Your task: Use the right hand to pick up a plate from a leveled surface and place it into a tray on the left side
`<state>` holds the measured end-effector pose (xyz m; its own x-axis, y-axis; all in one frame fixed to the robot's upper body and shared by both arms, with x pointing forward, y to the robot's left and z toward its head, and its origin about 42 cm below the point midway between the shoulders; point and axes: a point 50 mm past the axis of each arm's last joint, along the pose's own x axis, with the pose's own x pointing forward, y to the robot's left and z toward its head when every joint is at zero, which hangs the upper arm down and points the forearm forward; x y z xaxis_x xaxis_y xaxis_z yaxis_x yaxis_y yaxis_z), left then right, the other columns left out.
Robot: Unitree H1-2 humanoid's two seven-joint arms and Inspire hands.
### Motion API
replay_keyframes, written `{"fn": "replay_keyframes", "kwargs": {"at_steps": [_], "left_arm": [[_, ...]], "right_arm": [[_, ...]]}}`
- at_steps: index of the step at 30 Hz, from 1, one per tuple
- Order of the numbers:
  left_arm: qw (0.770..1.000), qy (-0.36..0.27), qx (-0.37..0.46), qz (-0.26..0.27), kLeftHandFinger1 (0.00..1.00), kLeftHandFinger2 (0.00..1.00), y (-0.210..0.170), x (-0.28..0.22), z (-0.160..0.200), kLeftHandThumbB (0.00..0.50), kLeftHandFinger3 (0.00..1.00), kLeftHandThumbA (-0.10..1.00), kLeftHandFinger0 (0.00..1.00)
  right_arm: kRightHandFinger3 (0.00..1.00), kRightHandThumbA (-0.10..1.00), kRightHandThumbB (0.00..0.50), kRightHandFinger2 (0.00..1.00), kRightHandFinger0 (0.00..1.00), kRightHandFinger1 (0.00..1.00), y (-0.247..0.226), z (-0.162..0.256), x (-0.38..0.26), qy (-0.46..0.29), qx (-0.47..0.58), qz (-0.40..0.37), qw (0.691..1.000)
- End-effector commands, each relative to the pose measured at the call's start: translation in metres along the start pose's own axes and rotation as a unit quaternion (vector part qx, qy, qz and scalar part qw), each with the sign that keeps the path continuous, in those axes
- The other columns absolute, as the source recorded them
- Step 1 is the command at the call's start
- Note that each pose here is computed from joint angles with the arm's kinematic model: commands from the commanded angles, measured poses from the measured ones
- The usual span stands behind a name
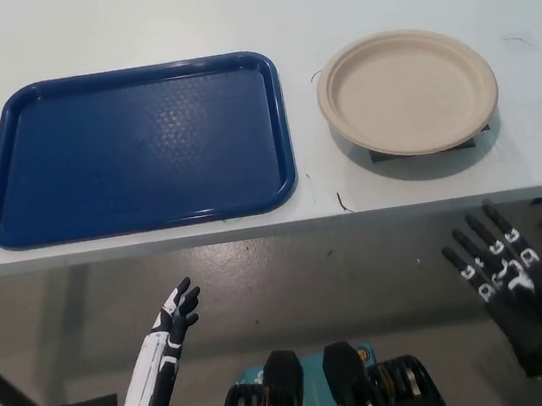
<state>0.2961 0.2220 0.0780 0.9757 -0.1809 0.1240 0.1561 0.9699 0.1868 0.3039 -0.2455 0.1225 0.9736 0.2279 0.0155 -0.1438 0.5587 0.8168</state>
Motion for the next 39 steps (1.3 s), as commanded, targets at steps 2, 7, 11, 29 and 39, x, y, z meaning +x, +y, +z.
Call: {"fn": "replay_keyframes", "kwargs": {"at_steps": [2, 7, 11, 29, 39], "left_arm": [[0.998, -0.05, 0.028, -0.018, 1.0, 1.0, 0.004, 0.005, 0.016, 0.095, 1.0, 1.0, 1.0], [0.998, -0.05, 0.025, -0.017, 1.0, 1.0, 0.004, 0.005, 0.016, 0.089, 1.0, 1.0, 1.0], [0.998, -0.051, 0.025, -0.018, 1.0, 1.0, 0.004, 0.005, 0.016, 0.073, 1.0, 1.0, 1.0], [0.998, -0.051, 0.028, -0.019, 1.0, 1.0, 0.004, 0.007, 0.017, 0.098, 1.0, 1.0, 1.0], [0.998, -0.055, 0.033, -0.018, 1.0, 1.0, 0.005, 0.01, 0.018, 0.091, 1.0, 1.0, 1.0]], "right_arm": [[1.0, 1.0, 0.378, 1.0, 1.0, 1.0, 0.035, 0.026, 0.032, 0.006, 0.133, 0.088, 0.987], [1.0, 1.0, 0.373, 1.0, 1.0, 1.0, 0.039, 0.029, 0.04, 0.007, 0.13, 0.09, 0.987], [1.0, 1.0, 0.369, 1.0, 1.0, 1.0, 0.04, 0.031, 0.044, 0.008, 0.134, 0.093, 0.987], [1.0, 1.0, 0.315, 1.0, 1.0, 1.0, 0.031, 0.01, 0.048, 0.034, 0.142, 0.059, 0.987], [1.0, 1.0, 0.31, 1.0, 1.0, 1.0, 0.028, 0.01, 0.06, 0.037, 0.133, 0.042, 0.99]]}}
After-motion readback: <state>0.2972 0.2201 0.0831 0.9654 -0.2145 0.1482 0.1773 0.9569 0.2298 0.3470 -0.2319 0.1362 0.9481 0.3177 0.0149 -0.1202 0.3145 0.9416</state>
